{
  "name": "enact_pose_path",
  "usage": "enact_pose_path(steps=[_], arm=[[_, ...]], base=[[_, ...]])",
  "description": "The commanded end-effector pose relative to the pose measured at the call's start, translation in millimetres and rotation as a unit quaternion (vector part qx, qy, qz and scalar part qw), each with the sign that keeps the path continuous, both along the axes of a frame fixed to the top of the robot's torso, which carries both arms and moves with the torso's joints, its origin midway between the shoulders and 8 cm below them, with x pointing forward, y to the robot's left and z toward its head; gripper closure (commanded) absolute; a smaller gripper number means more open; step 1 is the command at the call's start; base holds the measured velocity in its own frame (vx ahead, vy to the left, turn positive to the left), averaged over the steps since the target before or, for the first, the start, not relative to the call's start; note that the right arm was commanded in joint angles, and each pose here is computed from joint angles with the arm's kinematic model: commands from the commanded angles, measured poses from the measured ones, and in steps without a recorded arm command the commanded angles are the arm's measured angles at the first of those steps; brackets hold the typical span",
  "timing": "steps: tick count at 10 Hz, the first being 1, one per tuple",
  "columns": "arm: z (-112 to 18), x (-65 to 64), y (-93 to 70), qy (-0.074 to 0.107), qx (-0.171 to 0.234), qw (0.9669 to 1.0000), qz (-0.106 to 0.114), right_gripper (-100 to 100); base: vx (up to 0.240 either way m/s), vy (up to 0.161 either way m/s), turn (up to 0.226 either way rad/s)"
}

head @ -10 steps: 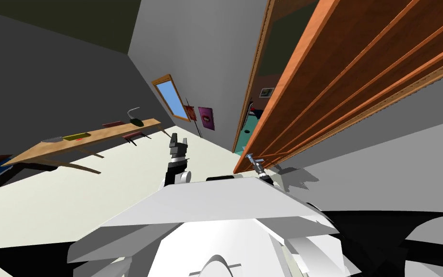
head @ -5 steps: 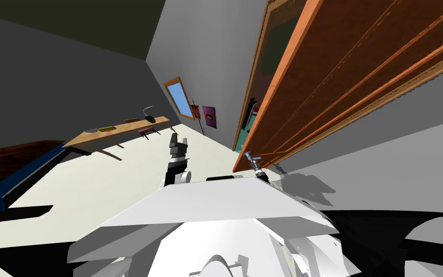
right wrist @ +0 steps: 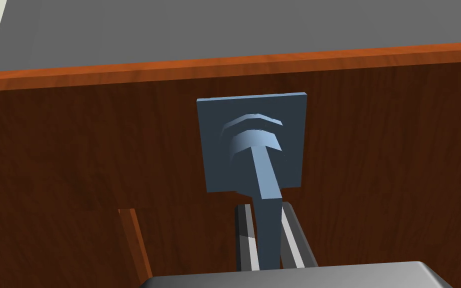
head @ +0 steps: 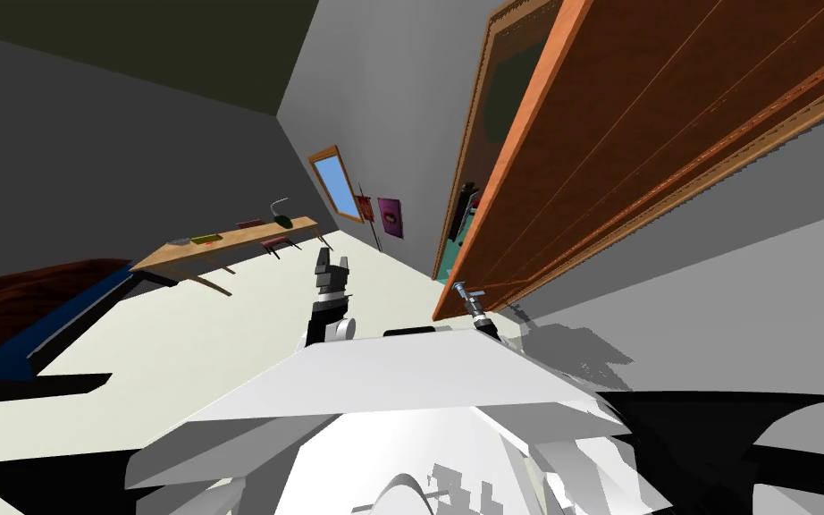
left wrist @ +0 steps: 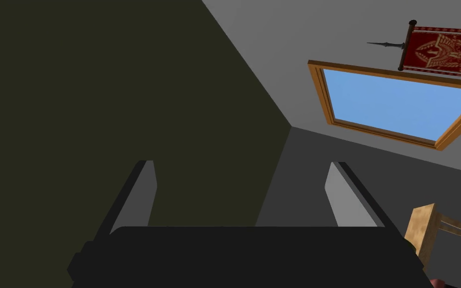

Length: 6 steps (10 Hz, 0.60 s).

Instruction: Pull the door open

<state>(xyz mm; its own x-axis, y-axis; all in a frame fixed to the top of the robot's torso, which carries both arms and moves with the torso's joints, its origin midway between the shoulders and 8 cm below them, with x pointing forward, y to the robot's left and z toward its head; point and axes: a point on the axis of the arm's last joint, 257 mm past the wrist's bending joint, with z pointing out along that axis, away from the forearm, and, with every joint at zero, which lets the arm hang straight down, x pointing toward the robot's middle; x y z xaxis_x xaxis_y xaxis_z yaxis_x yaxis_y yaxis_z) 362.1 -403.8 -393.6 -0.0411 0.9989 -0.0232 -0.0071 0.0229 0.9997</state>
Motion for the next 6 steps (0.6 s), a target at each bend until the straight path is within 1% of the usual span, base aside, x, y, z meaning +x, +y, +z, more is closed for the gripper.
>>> enact_pose_path(steps=[1, 2, 3, 4, 5, 6], arm=[[-0.4, 9.0, 15.2, -0.001, 0.004, 1.0, 0.003, 100], [-0.4, 9.0, 15.2, -0.001, 0.004, 1.0, 0.003, 100], [-0.4, 9.0, 15.2, -0.001, 0.004, 1.0, 0.003, 100], [0.0, 15.2, 21.3, 0.0, 0.006, 1.0, 0.001, 100], [0.0, 15.2, 21.3, 0.0, 0.006, 1.0, 0.001, 100], [0.2, 18.9, 25.1, 0.0, 0.007, 1.0, 0.0, 100]], base=[[-0.161, -0.078, 0.174], [-0.14, -0.101, 0.125], [-0.049, -0.047, 0.005], [-0.102, -0.056, 0.078], [-0.109, -0.062, 0.092], [-0.09, -0.062, 0.075]])
